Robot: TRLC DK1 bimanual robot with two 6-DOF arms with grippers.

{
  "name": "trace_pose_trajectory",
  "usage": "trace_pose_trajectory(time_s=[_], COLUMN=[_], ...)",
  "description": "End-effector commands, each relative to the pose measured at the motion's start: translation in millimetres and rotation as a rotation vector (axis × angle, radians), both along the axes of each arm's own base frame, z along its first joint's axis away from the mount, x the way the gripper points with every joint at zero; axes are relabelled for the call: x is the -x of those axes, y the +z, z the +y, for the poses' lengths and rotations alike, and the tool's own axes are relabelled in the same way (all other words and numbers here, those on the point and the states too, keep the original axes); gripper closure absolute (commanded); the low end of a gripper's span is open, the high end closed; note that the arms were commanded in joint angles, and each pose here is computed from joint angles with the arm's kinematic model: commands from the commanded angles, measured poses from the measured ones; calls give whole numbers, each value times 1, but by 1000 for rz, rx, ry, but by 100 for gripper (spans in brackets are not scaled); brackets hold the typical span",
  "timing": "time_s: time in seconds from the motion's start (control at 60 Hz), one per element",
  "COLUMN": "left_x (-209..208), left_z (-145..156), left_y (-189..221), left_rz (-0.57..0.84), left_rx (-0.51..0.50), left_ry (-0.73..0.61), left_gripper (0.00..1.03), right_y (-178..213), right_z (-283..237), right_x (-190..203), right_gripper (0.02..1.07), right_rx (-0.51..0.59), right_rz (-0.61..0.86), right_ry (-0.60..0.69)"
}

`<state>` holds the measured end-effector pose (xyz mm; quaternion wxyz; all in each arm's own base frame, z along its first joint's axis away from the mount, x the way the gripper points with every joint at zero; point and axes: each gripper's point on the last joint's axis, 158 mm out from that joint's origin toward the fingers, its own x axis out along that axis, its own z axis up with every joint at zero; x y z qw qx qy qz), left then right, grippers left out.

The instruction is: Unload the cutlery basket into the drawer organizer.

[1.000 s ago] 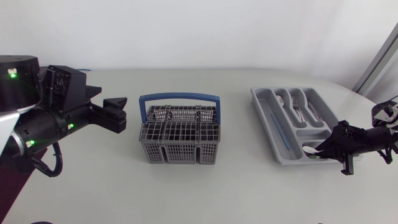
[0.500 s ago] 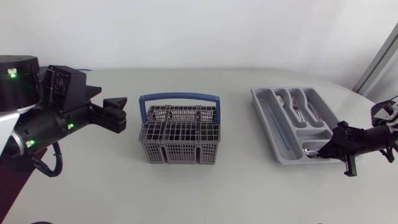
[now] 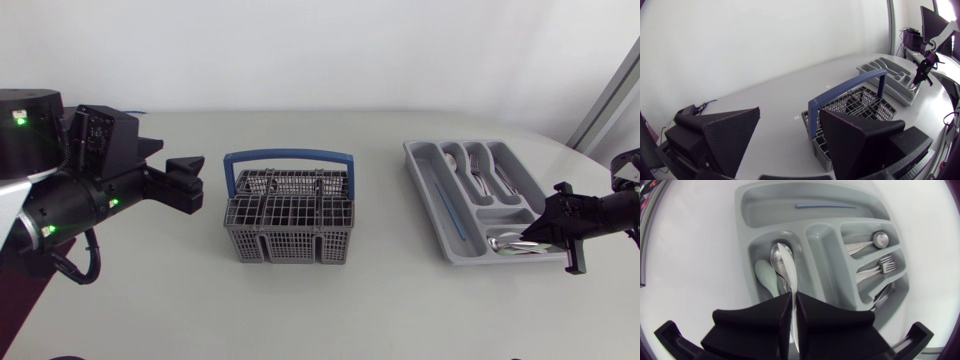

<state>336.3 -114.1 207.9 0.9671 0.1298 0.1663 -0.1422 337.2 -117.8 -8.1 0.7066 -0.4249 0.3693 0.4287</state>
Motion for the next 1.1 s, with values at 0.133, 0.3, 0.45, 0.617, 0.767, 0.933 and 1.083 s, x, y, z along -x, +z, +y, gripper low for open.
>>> trace_pose_trajectory(time_s=[0.133, 0.3, 0.45, 0.617, 0.767, 0.933, 1.083], left_x=[0, -1, -2, -2, 1, 6, 6], left_z=[-1, -1, -3, -4, -2, 3, 16], left_y=[2, 3, 6, 7, 11, 9, 5], left_rz=[-8, -11, -13, -11, -13, -7, 1], left_rx=[0, 1, 2, 1, -3, -10, -23], left_ry=[-3, -3, -7, -10, -9, -3, 29], left_gripper=[4, 4, 4, 4, 4, 4, 4], right_y=[-6, -25, -24, 2, 43, 75, 93], right_z=[-11, -5, -3, -9, -2, 21, 52], right_x=[-4, 4, 7, -1, -3, 0, 5], right_gripper=[101, 98, 58, 15, 11, 8, 8], right_rx=[92, 133, 130, 130, 91, -2, -100], right_rz=[-44, -47, -51, -106, -173, -192, -188], right_ry=[44, 78, 79, 47, 22, -18, -42])
